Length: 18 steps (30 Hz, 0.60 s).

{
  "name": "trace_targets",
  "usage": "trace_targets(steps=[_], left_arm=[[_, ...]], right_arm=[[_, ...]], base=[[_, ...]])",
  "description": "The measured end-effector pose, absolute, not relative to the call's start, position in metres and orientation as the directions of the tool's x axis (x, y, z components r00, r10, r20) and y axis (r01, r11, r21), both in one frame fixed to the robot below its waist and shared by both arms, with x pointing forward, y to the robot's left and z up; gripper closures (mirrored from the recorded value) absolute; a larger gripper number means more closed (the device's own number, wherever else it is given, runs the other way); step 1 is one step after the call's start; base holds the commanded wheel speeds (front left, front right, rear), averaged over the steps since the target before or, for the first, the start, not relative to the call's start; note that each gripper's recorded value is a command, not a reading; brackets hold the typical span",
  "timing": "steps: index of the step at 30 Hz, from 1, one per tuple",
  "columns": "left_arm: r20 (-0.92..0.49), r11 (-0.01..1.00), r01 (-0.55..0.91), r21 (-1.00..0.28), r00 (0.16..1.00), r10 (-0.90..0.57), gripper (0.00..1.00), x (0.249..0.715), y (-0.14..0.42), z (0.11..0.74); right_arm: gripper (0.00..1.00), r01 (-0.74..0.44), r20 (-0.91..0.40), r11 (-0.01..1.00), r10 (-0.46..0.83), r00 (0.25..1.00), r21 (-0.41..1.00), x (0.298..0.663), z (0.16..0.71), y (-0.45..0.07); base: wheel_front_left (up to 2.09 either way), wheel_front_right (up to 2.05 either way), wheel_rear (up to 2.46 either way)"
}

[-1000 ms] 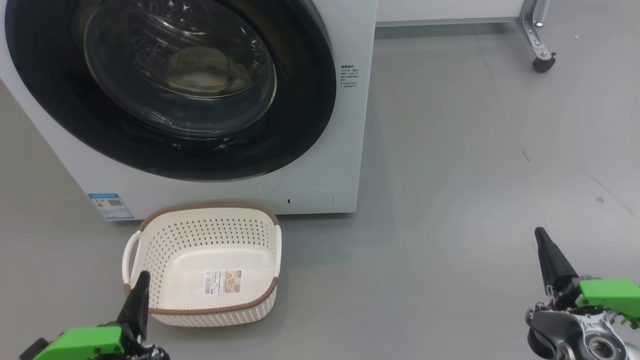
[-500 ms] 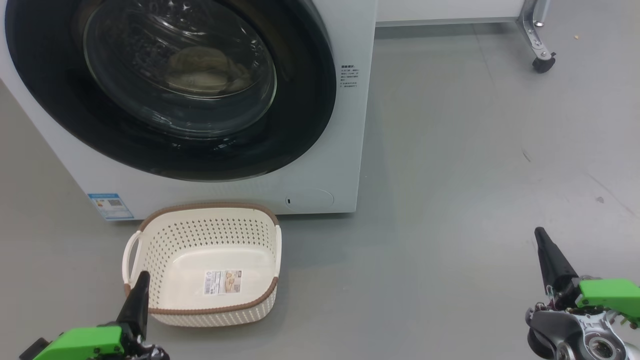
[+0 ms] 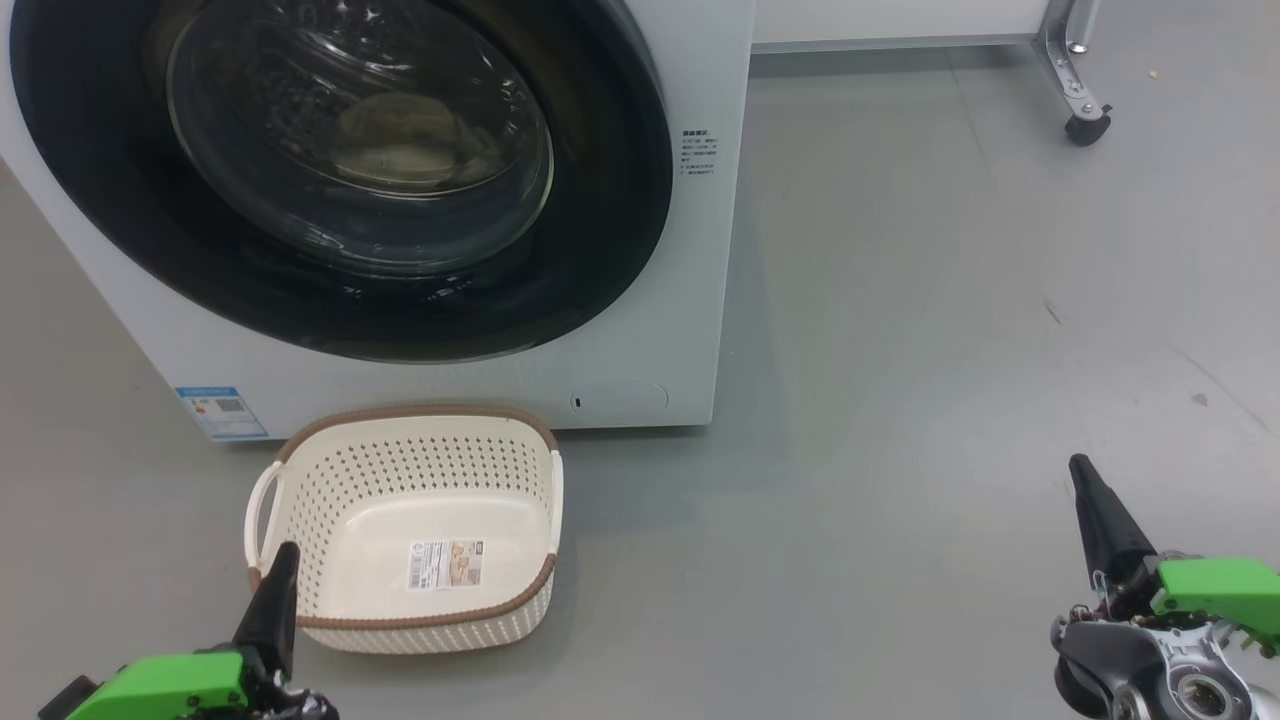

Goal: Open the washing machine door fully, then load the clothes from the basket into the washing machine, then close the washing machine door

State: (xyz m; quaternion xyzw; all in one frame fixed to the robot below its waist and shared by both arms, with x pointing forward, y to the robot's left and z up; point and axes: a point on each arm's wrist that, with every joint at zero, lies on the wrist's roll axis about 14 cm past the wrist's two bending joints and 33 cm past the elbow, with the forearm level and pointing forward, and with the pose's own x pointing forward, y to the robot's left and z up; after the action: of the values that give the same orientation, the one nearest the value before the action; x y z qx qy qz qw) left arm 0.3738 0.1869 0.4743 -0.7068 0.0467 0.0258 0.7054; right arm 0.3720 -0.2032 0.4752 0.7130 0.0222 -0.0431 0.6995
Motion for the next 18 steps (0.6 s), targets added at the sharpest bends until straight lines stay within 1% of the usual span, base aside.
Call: trace_targets(steps=[18], left_arm=[[-0.102,-0.002,-0.102,-0.995,0.994,-0.028,1.00,0.3738,0.1878,0.4744]], right_arm=[[1.00,0.092,-0.093,-0.020,-0.029,0.995,0.996,0.3720,0.4752,-0.2032]], base=[[0.00,0.00,0.00]])
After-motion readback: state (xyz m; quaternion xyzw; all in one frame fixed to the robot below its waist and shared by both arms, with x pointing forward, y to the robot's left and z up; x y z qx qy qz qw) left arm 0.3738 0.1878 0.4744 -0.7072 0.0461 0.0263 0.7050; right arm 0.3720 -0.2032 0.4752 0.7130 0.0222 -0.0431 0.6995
